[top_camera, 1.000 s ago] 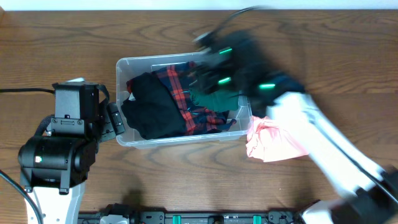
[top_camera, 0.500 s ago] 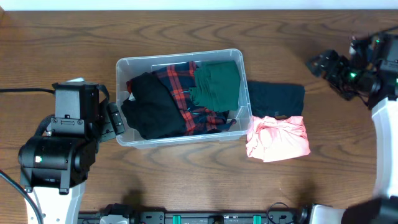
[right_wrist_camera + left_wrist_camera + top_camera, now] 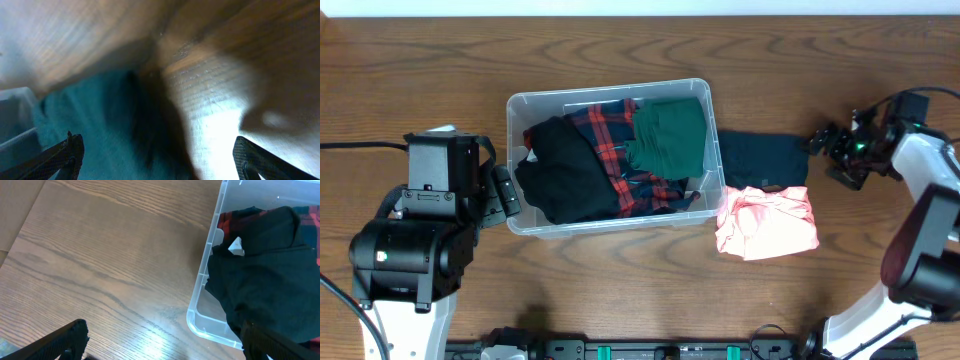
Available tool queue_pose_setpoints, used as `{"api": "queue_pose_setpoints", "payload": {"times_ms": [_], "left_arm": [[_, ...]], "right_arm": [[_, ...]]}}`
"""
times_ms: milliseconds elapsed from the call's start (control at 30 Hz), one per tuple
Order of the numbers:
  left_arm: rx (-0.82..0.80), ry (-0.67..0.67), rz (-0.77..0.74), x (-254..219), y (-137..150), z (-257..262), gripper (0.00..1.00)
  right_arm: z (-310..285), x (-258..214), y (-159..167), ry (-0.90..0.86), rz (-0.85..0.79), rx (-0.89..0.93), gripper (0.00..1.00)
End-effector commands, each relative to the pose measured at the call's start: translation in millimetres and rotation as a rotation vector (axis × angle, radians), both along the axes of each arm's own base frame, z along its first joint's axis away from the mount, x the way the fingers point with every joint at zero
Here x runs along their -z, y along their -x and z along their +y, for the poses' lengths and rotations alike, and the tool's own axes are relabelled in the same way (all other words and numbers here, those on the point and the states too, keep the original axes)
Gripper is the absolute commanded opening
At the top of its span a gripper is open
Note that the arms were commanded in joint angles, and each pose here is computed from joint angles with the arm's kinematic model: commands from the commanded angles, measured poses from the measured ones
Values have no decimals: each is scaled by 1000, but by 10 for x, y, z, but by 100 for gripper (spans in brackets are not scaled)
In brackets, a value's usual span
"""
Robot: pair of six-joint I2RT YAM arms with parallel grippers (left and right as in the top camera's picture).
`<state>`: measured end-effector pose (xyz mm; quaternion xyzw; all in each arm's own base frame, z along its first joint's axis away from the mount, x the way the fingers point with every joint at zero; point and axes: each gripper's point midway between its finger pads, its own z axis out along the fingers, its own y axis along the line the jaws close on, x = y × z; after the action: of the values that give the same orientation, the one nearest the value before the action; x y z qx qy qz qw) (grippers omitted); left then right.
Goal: Pack container
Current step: 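Move the right gripper to the navy garment and grasp it, then lift the navy garment and drop it into the bin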
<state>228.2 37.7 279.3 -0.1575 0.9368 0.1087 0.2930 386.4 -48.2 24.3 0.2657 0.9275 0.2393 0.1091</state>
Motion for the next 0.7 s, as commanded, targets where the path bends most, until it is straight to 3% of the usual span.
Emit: {"api": "queue_pose_setpoints", "payload": {"times_ms": [0,200,267,367,467,667], "left_arm": [[-15,-8,-2,-11,10,31,98],[-15,-8,-2,-11,10,31,98],[-15,-8,-2,-11,10,31,98],[-15,-8,-2,-11,10,31,98],[-15,-8,-2,-11,10,31,98],[-15,-8,-2,-11,10,31,98]], "right_arm": [[247,155,2,-63,0,-99,91],[591,376,65,-102,44,-200,82],[647,411,73,-77,54,-222,66],[679,426,73,-51,59,-237,21],[687,340,42,-68,36,-232,2],[828,-458,-123,-153,-185,-264,1]]}}
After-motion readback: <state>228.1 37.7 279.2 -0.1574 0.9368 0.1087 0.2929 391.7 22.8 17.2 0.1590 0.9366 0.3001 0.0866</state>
